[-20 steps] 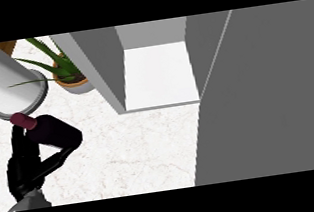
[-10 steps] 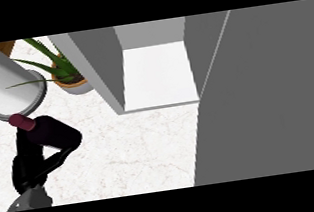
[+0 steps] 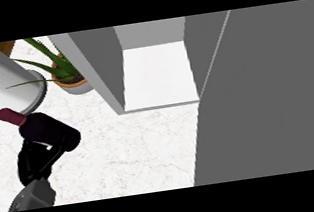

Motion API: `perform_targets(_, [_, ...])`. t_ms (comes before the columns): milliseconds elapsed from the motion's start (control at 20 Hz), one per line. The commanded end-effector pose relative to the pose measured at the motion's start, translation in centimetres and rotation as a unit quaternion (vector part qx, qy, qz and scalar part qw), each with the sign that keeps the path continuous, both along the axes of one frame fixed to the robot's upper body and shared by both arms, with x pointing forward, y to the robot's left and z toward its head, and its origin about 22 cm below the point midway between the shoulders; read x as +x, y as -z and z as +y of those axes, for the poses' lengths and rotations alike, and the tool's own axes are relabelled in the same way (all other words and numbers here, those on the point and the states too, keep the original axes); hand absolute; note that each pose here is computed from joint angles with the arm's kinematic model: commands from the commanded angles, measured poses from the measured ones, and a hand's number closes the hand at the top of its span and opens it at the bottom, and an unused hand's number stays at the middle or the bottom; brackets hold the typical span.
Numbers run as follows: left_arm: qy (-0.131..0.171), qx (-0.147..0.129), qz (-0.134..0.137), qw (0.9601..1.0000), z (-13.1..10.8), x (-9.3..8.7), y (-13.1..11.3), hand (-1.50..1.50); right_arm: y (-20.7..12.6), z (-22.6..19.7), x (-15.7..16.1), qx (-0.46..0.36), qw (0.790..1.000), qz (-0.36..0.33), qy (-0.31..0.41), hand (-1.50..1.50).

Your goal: Pick up the wine, place it into the cabinet and close the cabinet

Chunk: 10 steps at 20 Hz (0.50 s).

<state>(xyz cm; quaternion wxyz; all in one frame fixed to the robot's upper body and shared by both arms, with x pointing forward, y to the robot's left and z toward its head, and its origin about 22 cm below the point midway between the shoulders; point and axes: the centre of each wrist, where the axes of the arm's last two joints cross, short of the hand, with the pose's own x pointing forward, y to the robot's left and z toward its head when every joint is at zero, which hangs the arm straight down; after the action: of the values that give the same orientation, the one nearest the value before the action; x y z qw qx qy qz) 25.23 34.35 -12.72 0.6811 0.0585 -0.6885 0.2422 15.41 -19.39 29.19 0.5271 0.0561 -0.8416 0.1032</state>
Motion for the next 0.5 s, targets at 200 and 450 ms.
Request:
perform_targets(200, [0.062,0.061,-0.026,0.9958,-0.7,1.9,-0.5,1.5,-0.4,-0.2,-0.5,0.011,0.999,0.013,-0.036,-1.5])
perform_targets(450, [0.114,0.129,-0.068,0.9828,-3.9,3.3,-1.3,1.5,-0.4,-1.2,-2.8,-0.004,1.0,0.015,-0.025,-1.5])
